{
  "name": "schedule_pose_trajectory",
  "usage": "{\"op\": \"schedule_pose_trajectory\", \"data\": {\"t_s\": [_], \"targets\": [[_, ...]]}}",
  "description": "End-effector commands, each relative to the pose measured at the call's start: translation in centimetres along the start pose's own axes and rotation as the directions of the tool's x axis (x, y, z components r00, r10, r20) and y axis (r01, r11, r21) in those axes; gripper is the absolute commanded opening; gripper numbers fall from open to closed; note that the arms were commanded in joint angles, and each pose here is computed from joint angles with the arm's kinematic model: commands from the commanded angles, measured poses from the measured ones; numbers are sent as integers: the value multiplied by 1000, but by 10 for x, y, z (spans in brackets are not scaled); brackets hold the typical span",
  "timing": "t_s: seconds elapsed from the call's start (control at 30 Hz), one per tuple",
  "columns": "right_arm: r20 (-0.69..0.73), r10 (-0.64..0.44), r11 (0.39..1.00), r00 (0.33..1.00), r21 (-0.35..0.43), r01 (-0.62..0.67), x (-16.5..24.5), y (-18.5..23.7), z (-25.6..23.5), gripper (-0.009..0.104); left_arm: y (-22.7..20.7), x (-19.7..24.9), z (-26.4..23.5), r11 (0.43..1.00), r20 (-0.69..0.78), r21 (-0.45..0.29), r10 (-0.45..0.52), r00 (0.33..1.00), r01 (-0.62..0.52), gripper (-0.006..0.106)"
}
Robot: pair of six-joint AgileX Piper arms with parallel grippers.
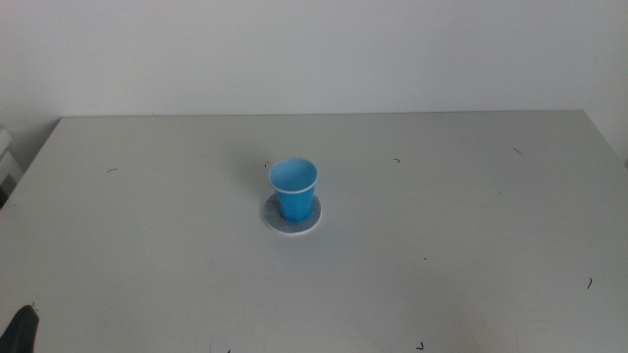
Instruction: Place an empty cup on a cup mat.
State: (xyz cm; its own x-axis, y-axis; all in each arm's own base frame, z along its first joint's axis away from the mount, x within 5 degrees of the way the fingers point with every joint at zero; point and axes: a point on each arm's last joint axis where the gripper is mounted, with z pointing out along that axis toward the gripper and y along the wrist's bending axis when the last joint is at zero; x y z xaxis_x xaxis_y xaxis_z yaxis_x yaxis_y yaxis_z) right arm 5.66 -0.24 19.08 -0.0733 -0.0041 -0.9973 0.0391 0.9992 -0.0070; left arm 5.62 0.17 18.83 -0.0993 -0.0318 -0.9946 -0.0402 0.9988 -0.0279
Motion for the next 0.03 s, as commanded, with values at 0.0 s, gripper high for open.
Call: {"op": "schedule_pose_trajectory", "data": {"t_s": [0.0], "targets": [[109,-19,1000,994,1,19,-11,0,-3,94,0,-9,-2,1000,97,-5,-9,995,10,105]]}}
